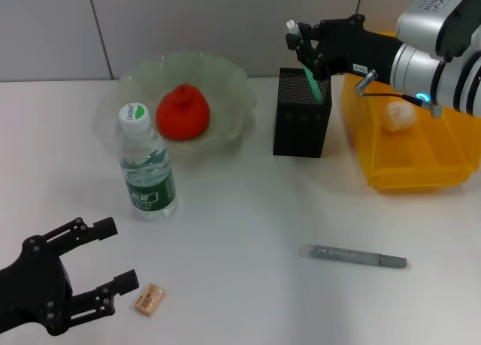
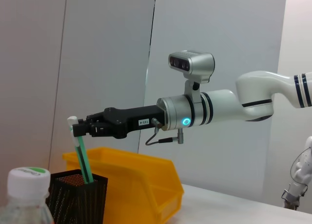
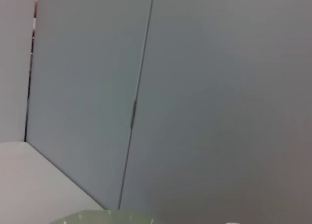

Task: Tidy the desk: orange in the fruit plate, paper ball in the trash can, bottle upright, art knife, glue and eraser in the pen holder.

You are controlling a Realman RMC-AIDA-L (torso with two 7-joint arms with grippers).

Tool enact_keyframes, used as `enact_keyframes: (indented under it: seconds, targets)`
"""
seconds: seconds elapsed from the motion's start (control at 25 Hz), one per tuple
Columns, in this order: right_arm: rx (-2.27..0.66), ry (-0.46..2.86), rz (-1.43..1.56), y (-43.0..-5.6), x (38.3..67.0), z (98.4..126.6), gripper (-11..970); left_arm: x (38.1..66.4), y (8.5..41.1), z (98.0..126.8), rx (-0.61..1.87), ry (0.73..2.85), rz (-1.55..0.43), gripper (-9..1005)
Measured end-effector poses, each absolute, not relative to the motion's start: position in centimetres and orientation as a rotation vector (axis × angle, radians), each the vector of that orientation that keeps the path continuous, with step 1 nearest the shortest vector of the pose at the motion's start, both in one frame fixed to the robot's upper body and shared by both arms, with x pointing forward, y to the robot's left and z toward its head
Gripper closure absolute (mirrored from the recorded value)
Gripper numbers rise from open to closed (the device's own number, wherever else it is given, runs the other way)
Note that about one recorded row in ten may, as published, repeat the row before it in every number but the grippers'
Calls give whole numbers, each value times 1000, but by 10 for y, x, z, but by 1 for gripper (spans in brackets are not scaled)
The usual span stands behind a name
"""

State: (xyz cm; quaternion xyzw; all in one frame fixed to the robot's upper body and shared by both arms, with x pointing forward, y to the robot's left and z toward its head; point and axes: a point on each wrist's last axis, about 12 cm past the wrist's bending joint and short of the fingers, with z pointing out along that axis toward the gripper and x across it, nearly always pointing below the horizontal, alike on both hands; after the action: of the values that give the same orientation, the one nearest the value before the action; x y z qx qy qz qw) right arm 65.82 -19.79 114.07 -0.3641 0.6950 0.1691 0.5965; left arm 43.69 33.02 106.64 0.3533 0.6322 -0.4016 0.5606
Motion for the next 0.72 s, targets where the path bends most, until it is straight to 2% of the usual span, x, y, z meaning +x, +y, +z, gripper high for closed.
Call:
enact_keyframes:
  seconds: [0.24, 0.72]
  targets:
    - [-816, 1624, 398, -201, 658, 1139, 673, 436, 330, 1067, 834, 1486, -951, 197]
    - [-743, 1621, 466, -209, 654, 1149, 405, 435, 331, 1067, 832, 1489, -957, 197]
